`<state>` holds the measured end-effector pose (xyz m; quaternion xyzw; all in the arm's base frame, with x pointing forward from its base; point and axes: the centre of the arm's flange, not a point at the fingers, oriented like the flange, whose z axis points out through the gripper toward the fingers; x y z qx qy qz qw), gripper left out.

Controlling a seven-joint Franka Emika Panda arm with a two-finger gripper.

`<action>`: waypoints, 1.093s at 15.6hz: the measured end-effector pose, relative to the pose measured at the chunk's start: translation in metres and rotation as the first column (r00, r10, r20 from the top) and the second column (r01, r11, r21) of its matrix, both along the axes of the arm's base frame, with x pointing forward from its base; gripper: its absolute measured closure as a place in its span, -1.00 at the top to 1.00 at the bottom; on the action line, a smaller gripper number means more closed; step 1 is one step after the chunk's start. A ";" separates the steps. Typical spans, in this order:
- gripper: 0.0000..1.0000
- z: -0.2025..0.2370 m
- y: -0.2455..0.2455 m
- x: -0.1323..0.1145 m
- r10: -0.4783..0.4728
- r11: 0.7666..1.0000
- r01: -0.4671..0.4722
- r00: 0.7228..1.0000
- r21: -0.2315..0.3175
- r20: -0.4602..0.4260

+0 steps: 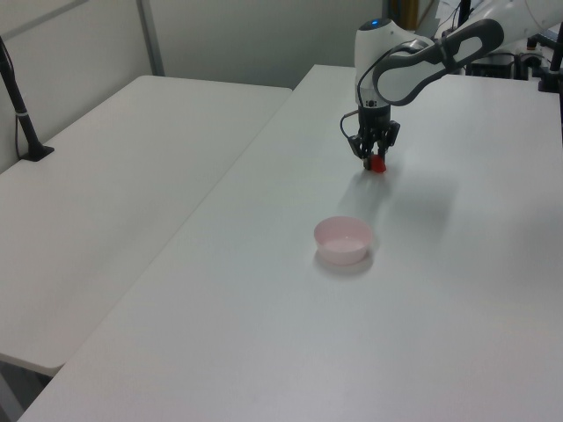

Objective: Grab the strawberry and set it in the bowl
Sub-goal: 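Close the gripper on the red strawberry and lift it, then carry the strawberry over the pink bowl and lower it in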

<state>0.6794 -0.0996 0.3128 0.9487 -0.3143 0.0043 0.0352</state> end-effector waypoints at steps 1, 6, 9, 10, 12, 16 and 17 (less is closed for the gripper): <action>-0.21 0.004 0.003 0.001 0.007 1.000 -0.007 1.000 0.001 0.007; -0.21 0.061 0.093 0.003 0.133 0.991 -0.133 0.991 0.003 -0.002; -0.21 0.080 0.191 -0.007 0.228 0.974 -0.228 0.974 0.001 0.005; -0.21 0.079 0.212 -0.010 0.243 0.970 -0.243 0.970 0.000 0.006; -0.21 0.079 0.250 -0.017 0.266 0.964 -0.266 0.964 0.000 0.007; -0.21 0.079 0.306 -0.033 0.302 0.953 -0.302 0.953 0.000 0.011; -0.19 0.079 0.315 -0.036 0.305 0.952 -0.305 0.952 0.000 0.012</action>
